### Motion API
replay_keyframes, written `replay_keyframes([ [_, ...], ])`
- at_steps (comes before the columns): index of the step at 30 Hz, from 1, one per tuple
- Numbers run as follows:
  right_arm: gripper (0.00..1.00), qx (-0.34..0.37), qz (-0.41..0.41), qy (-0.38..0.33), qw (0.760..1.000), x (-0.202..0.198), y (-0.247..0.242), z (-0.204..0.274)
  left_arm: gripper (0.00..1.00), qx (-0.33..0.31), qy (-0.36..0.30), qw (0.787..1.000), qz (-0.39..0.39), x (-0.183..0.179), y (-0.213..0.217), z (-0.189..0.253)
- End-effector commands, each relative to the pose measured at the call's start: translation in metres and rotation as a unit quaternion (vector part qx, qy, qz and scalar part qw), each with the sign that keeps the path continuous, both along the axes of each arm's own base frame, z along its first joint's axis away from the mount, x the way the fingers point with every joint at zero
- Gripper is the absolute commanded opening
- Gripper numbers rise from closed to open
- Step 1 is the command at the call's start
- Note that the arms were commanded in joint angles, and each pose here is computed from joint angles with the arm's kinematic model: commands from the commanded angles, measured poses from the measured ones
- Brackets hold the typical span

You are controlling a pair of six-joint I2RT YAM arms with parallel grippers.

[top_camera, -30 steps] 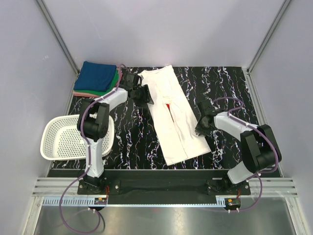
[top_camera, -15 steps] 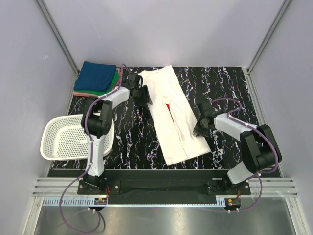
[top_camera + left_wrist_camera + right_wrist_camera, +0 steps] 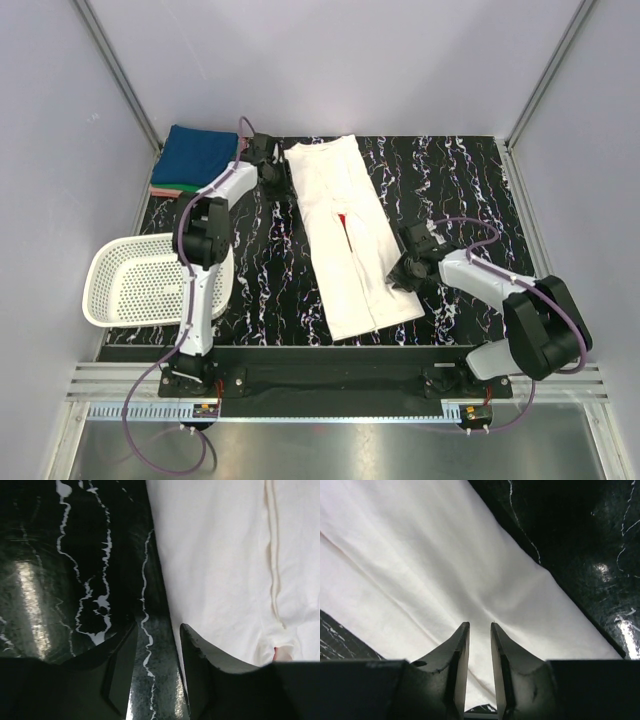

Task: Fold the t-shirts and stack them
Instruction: Fold the tshirt

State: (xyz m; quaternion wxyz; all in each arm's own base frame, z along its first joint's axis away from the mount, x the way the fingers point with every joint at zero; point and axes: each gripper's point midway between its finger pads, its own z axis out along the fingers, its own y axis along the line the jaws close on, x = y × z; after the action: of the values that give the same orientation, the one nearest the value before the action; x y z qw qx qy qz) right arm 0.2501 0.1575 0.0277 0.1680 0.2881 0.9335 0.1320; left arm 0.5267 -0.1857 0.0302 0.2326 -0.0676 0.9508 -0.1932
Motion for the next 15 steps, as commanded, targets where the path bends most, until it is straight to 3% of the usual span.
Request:
replay_keyframes([
  [1, 0.31, 0.023, -0.001, -0.036, 0.999, 0.012, 0.013, 0.035, 0.46, 0.003, -0.008, 1.0, -0.009, 0.003, 0.009, 0.013],
  [5, 0.35, 0.008, 0.035, -0.071, 0.997, 0.03, 0.016, 0.056, 0.5, 0.017, -0.029, 0.999, -0.014, -0.014, 0.019, 0.041],
  [7, 0.36, 0.018, 0.095, -0.098, 0.991, 0.038, 0.028, 0.064, 0.51, -0.003, -0.07, 0.997, -0.019, -0.019, 0.014, 0.077],
  [8, 0.36, 0.026, 0.121, -0.102, 0.987, 0.041, 0.036, 0.065, 0.52, -0.015, -0.058, 0.998, -0.022, -0.034, 0.012, 0.069],
  [10, 0.34, 0.034, 0.196, -0.117, 0.973, 0.043, 0.05, 0.064, 0.52, -0.054, -0.084, 0.995, -0.028, -0.043, 0.002, 0.093],
  [14, 0.19, 0.062, 0.291, -0.128, 0.946, 0.049, 0.074, 0.062, 0.52, -0.128, -0.082, 0.987, -0.057, -0.069, -0.021, 0.095],
  [15, 0.04, 0.056, 0.303, -0.123, 0.943, 0.05, 0.074, 0.057, 0.52, -0.147, -0.087, 0.983, -0.069, -0.072, -0.028, 0.099],
])
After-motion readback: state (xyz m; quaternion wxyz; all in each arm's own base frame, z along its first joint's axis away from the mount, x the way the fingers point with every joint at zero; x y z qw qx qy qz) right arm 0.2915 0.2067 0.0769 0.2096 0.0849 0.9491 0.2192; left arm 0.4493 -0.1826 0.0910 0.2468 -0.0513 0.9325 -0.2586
